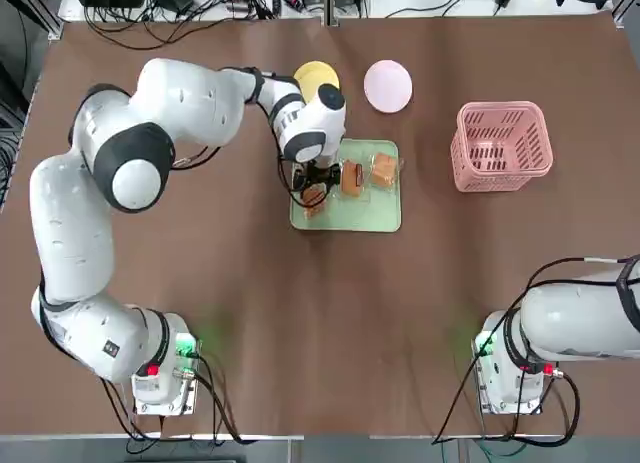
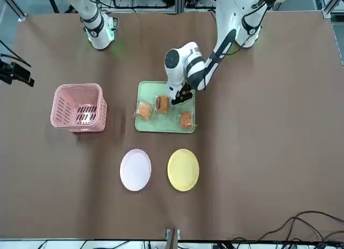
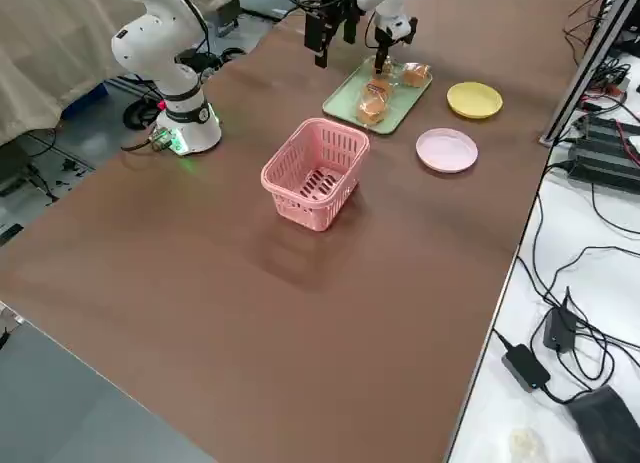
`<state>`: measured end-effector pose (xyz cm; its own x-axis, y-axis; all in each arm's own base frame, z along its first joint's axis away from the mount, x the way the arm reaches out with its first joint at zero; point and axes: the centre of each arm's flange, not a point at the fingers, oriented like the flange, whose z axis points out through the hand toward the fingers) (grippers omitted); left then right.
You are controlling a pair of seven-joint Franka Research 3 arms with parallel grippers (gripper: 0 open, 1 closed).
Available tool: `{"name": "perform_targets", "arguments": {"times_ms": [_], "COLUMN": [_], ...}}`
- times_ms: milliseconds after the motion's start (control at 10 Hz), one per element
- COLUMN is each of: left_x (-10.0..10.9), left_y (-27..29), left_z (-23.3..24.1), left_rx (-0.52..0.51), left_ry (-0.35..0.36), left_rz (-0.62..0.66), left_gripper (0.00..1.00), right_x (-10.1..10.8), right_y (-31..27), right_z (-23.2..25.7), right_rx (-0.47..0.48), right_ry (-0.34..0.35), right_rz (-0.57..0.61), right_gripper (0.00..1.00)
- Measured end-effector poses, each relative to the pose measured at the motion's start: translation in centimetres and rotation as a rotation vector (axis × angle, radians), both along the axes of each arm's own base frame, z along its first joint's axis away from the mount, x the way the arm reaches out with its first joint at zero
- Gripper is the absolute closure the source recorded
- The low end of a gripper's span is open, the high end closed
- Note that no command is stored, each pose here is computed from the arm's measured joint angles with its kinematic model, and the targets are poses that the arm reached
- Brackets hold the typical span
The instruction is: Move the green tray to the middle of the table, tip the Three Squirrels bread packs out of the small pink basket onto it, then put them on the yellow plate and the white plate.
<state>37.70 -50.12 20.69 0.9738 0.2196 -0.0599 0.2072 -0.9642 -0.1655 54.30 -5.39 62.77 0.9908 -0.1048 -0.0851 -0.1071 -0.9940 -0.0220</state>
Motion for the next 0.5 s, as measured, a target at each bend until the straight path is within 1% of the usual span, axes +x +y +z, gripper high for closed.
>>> {"name": "perform_targets", "arguments": {"times_ms": [100, 500], "left_x": [0.7, 3.4], "left_y": [-0.1, -1.8], "left_z": [0.9, 9.0], "left_rx": [-0.014, -0.113], "left_ry": [-0.015, -0.135], "left_rz": [0.009, 0.041], "left_gripper": [0.00, 0.00], "right_x": [0.0, 0.0], "right_y": [0.0, -0.1], "right_z": [0.0, 0.0], "right_rx": [0.000, 0.000], "right_ry": [0.000, 0.000], "right_rz": [0.000, -0.001], "right_gripper": [0.03, 0.03]}}
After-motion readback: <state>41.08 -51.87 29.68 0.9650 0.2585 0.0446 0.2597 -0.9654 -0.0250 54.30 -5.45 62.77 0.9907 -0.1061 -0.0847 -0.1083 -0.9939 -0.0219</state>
